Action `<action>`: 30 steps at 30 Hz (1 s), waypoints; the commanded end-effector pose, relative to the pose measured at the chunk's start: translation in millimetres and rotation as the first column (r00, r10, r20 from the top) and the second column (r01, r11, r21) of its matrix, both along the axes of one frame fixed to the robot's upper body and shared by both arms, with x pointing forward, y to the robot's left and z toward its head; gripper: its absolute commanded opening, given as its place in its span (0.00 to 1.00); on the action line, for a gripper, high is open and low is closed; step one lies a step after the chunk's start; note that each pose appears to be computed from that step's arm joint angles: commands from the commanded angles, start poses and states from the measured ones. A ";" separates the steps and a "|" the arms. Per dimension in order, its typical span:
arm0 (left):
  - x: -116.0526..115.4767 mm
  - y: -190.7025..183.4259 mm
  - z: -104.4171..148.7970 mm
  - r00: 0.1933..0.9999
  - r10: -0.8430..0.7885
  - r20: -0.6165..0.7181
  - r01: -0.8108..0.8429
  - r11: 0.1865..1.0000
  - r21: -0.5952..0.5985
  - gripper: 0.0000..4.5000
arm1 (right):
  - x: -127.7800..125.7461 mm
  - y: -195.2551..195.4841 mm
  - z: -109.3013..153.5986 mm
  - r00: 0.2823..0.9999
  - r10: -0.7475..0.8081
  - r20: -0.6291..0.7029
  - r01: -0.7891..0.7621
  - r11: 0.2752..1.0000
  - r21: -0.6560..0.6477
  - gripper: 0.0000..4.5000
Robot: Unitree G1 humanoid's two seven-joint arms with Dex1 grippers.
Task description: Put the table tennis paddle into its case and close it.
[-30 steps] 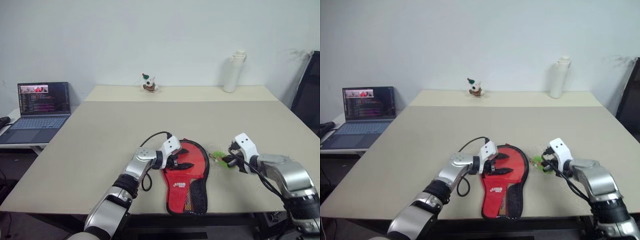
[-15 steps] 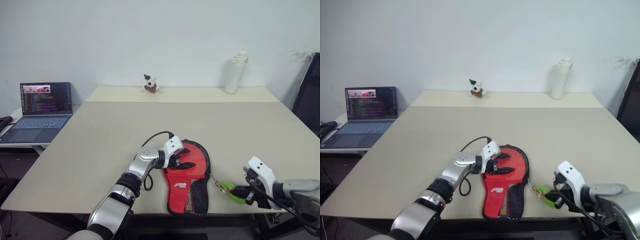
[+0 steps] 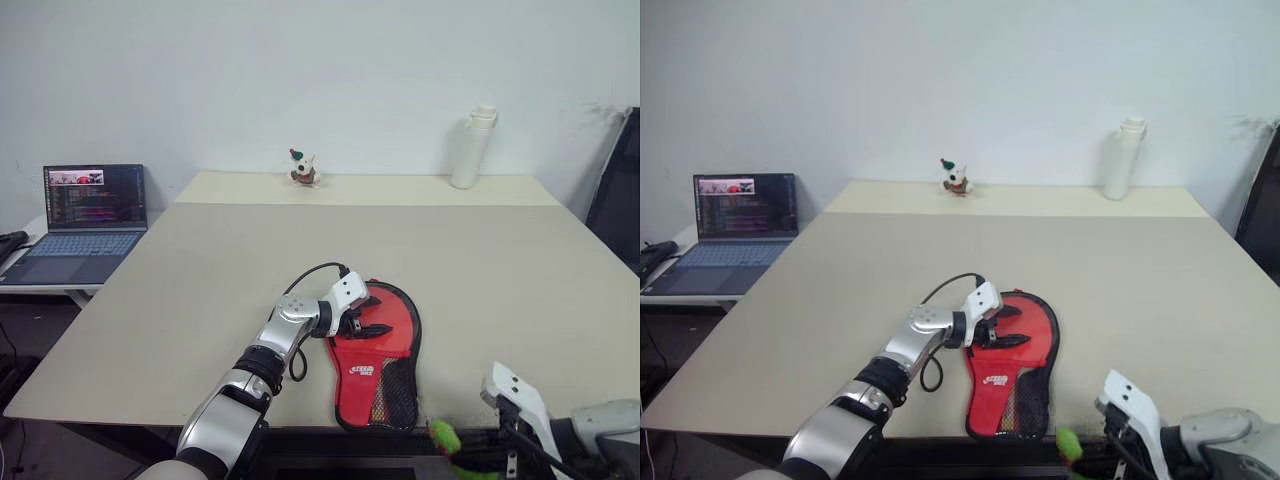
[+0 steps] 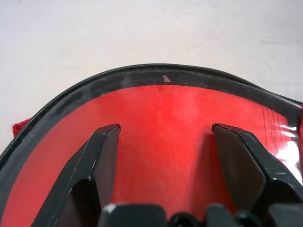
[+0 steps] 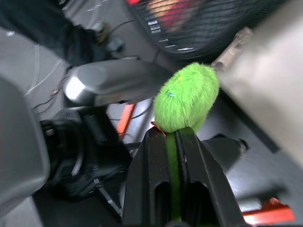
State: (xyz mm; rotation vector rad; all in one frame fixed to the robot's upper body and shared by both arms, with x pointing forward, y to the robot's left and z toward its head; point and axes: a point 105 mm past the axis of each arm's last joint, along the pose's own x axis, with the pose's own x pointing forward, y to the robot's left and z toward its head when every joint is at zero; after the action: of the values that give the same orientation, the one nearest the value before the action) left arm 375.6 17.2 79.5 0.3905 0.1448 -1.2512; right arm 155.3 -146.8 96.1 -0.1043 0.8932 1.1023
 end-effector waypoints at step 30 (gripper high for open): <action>-6.9 14.8 16.8 1.000 -0.010 0.023 0.011 0.998 -0.059 0.75 | 80.1 7.7 61.2 0.908 -0.113 0.403 0.020 0.974 0.227 0.64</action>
State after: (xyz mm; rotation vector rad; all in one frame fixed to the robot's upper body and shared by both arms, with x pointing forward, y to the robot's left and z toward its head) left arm 371.4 24.9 86.6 0.3699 0.1113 -1.2459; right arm 223.7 -137.1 146.3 -0.0864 0.4835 1.0627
